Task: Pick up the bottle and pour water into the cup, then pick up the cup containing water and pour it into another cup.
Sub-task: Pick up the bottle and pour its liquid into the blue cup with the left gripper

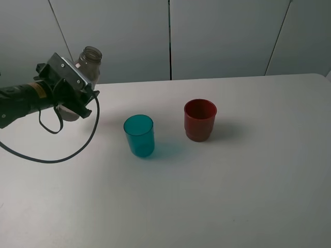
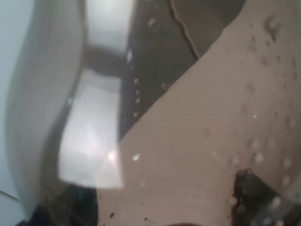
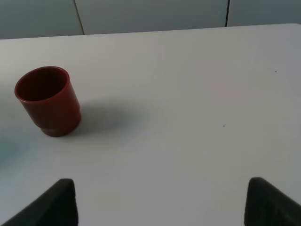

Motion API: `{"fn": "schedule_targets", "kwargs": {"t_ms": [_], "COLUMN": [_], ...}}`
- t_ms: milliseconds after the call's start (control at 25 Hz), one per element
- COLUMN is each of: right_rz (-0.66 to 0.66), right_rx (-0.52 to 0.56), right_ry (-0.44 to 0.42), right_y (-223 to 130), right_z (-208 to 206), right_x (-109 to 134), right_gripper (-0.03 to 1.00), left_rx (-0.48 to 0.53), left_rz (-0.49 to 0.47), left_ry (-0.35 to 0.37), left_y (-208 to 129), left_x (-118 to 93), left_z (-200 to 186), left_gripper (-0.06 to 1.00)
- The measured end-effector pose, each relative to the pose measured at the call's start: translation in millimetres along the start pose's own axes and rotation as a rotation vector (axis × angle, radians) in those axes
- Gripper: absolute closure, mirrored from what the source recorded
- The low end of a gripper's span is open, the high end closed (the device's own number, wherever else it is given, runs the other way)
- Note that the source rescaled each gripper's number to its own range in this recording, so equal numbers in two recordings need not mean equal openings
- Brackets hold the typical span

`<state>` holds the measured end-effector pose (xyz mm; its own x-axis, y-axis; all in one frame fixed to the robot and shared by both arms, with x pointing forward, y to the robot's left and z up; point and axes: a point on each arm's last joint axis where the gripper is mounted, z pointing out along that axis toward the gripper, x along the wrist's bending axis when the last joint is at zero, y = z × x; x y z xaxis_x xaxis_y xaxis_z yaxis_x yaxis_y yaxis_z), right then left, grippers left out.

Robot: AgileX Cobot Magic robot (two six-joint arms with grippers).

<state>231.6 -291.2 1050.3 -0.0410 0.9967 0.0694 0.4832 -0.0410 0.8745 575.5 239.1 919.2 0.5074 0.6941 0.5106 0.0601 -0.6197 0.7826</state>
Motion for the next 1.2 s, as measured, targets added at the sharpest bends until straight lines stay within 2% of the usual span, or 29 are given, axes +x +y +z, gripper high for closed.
{"fn": "schedule_targets", "kwargs": {"t_ms": [160, 560, 760, 1000, 1200], "right_rz": [0.006, 0.006, 0.006, 0.000, 0.000], "right_rx": [0.000, 0.000, 0.000, 0.000, 0.000], "right_ry": [0.000, 0.000, 0.000, 0.000, 0.000], "right_y": [0.0, 0.0, 0.0, 0.0, 0.0], "right_z": [0.0, 0.0, 0.0, 0.0, 0.0], "right_x": [0.0, 0.0, 0.0, 0.0, 0.0], "right_gripper": [-0.03, -0.03, -0.03, -0.03, -0.03], "left_rx": [-0.016, -0.025, -0.015, 0.011, 0.015], "left_rz": [0.091, 0.176, 0.285, 0.448, 0.532], "left_ry": [-0.037, -0.114, -0.188, -0.242, -0.267], "left_y": [9.5, 7.2, 4.8, -0.1, -1.8], "left_x": [-1.7, -14.2, -20.7, -25.0, -26.6], "left_z": [-13.6, -23.7, -24.6, -25.8, -26.3], "left_gripper": [0.90, 0.90, 0.90, 0.90, 0.90]}}
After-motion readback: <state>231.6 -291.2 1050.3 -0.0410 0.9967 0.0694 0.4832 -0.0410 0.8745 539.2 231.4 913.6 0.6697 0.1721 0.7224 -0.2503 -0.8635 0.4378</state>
